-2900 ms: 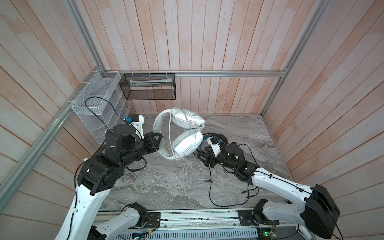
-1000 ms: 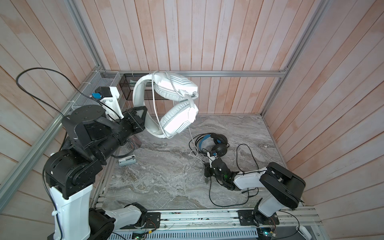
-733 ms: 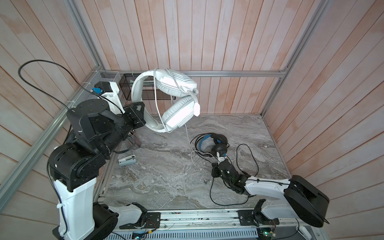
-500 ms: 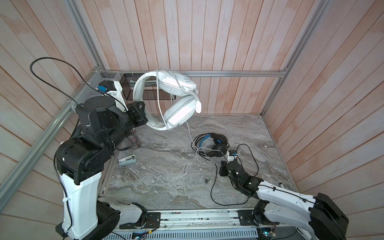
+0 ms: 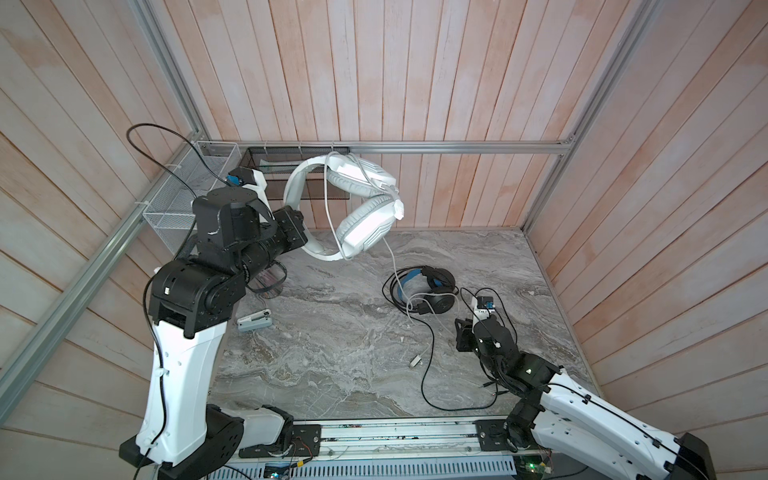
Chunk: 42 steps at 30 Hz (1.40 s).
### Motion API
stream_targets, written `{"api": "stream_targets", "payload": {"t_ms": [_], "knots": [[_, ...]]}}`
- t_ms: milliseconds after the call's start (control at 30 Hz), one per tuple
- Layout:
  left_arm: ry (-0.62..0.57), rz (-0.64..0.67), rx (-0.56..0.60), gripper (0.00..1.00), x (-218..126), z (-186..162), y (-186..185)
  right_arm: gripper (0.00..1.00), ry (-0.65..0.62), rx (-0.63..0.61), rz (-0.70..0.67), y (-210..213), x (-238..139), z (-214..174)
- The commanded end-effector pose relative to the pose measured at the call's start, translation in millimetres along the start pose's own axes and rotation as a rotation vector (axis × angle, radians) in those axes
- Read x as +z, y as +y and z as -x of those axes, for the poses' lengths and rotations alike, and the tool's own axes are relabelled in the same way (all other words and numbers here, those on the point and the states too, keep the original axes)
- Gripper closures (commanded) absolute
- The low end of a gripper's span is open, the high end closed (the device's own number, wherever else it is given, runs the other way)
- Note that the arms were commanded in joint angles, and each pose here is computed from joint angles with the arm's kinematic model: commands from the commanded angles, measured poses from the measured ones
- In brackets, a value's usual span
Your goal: Wrap the headphones
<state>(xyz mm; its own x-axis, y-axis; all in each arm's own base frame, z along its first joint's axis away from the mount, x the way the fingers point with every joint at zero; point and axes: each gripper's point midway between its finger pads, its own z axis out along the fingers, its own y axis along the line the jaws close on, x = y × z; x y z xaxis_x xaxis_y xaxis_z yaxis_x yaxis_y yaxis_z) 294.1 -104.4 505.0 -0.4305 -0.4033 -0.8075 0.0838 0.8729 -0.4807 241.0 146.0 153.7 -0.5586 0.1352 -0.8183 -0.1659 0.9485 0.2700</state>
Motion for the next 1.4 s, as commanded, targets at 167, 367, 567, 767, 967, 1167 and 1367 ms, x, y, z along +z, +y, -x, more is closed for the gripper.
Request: {"api": "stream_targets", "payload": {"t_ms": [167, 367, 567, 767, 967, 1167, 1367], "knots": [[0.03, -0.101, -0.047, 1.0, -7, -6, -16, 0.34, -0.123, -0.049, 0.536, 86, -47, 25], [0.084, -0.066, -0.045, 1.0, 7, -22, -7, 0.28, -0.294, -0.092, 0.752, 134, -51, 44], [0.116, -0.019, -0.052, 1.0, 17, -33, 3, 0.28, -0.337, -0.186, 0.774, 166, -13, 42], [0.117, 0.01, -0.057, 1.0, 14, -36, 10, 0.3, -0.286, -0.23, 0.804, 201, 42, 32], [0.115, 0.025, -0.052, 1.0, 13, -35, 12, 0.32, -0.244, -0.194, 0.912, 226, 70, 19], [0.113, 0.034, -0.049, 1.0, 17, -34, 13, 0.32, -0.196, -0.136, 0.97, 232, 79, -3], [0.106, 0.028, -0.05, 1.0, 20, -31, 11, 0.42, -0.137, -0.143, 0.974, 244, 91, -32]]}}
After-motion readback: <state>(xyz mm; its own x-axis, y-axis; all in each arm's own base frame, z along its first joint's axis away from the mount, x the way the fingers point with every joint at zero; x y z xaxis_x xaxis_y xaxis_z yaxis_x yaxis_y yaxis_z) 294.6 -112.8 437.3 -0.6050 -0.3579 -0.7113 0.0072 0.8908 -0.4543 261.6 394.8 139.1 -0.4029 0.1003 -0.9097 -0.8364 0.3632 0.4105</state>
